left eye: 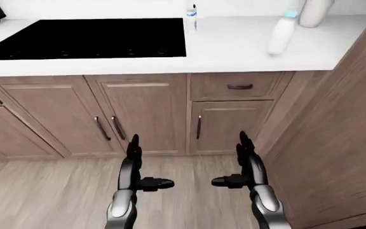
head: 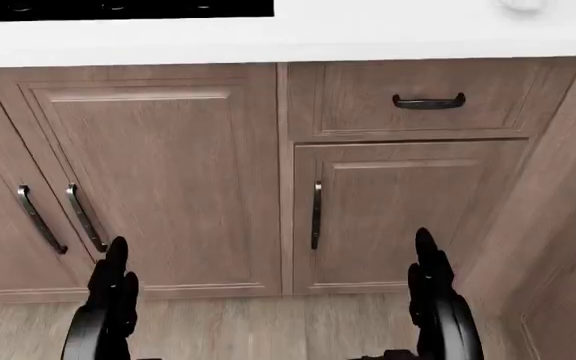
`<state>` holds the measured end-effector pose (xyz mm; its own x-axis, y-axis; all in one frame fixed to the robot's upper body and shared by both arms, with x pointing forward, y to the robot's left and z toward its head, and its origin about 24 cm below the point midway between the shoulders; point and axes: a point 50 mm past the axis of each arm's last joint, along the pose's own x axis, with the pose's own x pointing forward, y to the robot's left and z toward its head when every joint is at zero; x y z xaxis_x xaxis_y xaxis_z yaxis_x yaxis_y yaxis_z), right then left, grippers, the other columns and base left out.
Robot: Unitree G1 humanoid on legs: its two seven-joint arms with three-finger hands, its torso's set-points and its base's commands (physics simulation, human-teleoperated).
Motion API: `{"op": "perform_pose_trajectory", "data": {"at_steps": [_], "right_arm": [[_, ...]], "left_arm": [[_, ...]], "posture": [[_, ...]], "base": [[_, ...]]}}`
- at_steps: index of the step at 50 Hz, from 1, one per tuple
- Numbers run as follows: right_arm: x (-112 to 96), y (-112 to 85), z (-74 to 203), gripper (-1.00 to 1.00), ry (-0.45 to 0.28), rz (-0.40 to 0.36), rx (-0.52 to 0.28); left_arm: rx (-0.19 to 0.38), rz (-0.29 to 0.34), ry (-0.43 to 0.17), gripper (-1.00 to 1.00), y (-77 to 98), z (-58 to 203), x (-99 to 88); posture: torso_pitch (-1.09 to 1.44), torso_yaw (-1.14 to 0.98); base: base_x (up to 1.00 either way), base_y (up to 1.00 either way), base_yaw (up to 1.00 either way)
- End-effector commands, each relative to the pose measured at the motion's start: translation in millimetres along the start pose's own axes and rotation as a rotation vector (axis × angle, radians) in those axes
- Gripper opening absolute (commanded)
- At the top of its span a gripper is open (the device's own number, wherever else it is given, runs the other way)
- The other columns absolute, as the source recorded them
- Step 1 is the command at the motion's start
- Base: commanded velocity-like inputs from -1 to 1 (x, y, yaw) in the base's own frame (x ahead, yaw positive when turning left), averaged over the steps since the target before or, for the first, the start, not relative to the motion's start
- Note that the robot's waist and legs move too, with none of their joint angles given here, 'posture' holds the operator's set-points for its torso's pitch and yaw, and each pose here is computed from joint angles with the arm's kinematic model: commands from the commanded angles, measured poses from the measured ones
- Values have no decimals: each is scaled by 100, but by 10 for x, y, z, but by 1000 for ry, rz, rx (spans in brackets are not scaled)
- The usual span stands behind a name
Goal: Move the drinks to the dining counter.
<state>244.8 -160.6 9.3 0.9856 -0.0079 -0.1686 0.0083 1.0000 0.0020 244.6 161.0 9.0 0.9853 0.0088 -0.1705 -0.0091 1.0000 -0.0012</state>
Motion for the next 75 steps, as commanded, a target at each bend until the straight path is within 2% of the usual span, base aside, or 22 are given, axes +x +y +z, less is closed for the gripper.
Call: {"op": "perform_pose_trajectory", "data": {"at_steps": [1, 11, 14, 16, 23, 24, 25, 27, 39, 44, 51, 75], "right_arm": [[35, 16, 342, 100, -168, 11, -29], [19, 47, 398, 100, -186, 20, -44], [-9, 51, 487, 100, -203, 25, -43], [-30, 61, 550, 100, -221, 34, -41], [-174, 58, 965, 100, -297, 37, -53], [-194, 56, 1009, 100, -308, 47, -40], [-247, 84, 1069, 100, -329, 108, 36], [-259, 100, 1089, 100, -336, 106, 13], [-304, 186, 1283, 100, -376, 142, 1], [-308, 249, 1276, 100, -369, 151, -31], [-369, 250, 1372, 100, -386, 127, -61], [-494, 261, 1514, 100, -438, 114, -87]], "left_arm": [[35, -3, -189, 100, -19, 360, -11], [33, -27, -204, 100, -50, 541, -99], [35, -34, -212, 100, -52, 659, -126], [21, -49, -219, 100, -63, 813, -150], [29, -67, -297, 100, -100, 1317, -286], [30, -68, -307, 100, -99, 1374, -304], [31, -69, -315, 100, -96, 1424, -315], [30, -67, -319, 100, -85, 1446, -306], [21, -47, -347, 100, 18, 1611, -330], [25, -43, -356, 100, 38, 1617, -334], [34, -38, -372, 100, 47, 1674, -349], [42, -49, -394, 100, 22, 1747, -420]], "posture": [[0, 0], [0, 0], [0, 0], [0, 0], [0, 0], [0, 0], [0, 0], [0, 0], [0, 0], [0, 0], [0, 0], [0, 0]], "base": [[0, 0, 0], [0, 0, 0], [0, 0, 0], [0, 0, 0], [0, 0, 0], [0, 0, 0], [0, 0, 0], [0, -22, -43], [0, 0, -90], [0, 0, -72], [15, -5, 0], [58, 5, 0]]}}
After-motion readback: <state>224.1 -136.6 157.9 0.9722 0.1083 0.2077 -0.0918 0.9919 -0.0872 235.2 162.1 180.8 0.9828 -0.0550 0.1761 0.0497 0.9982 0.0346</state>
